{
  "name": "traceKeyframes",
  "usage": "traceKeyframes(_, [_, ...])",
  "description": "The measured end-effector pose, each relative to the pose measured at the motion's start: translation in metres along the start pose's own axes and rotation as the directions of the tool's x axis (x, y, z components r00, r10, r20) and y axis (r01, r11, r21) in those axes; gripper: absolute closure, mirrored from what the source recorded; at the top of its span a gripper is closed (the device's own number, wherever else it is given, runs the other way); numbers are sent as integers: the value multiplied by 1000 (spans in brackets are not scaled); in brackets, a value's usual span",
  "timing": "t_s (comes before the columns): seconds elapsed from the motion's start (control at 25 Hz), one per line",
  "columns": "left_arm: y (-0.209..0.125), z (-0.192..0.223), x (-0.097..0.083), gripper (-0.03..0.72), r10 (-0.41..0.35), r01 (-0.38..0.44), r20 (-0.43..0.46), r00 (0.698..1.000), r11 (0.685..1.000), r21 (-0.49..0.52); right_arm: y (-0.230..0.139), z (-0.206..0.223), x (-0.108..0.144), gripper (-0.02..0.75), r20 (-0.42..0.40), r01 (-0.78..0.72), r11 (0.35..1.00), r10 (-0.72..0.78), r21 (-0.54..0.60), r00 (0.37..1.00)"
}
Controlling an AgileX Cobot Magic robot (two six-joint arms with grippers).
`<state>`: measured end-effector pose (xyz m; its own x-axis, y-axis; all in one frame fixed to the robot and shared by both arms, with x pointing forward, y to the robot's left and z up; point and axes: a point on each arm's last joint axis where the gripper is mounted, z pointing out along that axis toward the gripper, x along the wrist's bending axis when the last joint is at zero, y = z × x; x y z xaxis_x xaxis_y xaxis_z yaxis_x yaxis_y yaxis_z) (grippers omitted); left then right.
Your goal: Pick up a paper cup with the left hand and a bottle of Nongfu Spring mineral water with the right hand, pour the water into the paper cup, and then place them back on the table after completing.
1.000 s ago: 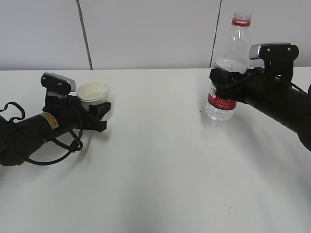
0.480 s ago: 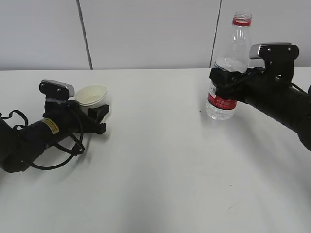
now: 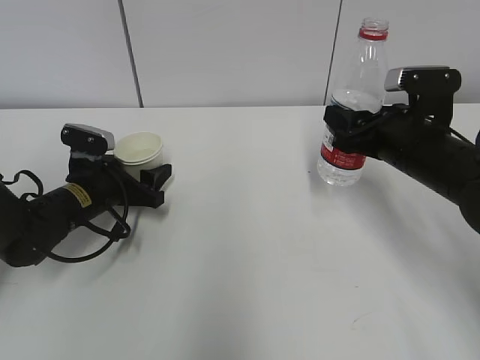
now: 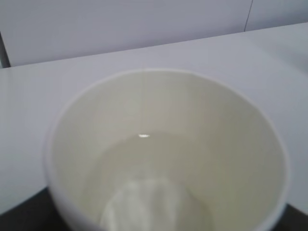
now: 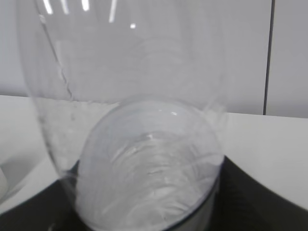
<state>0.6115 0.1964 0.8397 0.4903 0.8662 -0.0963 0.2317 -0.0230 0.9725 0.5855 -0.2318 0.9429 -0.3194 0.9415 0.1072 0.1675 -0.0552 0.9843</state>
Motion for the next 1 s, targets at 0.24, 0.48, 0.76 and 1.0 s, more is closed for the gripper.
traceKeyframes(0.24, [-7, -9, -2, 193, -19, 20, -12, 1000, 1000, 25, 0, 0, 0, 311, 0, -2, 1000, 2, 0, 1000])
traceKeyframes(0.48, [-11, -39, -8, 188, -64, 67, -55, 996, 997, 47, -3, 1, -1, 312, 4, -6, 1000, 6, 7, 1000])
traceKeyframes(0.76, [-7, -77, -17, 188, -95, 104, -105, 990, 991, 86, -8, 2, -4, 312, 32, -31, 999, 30, 16, 999])
traceKeyframes(1.0, [2, -96, -24, 188, -95, 103, -106, 990, 992, 75, -33, 8, -9, 312, 56, -64, 997, 61, 53, 997])
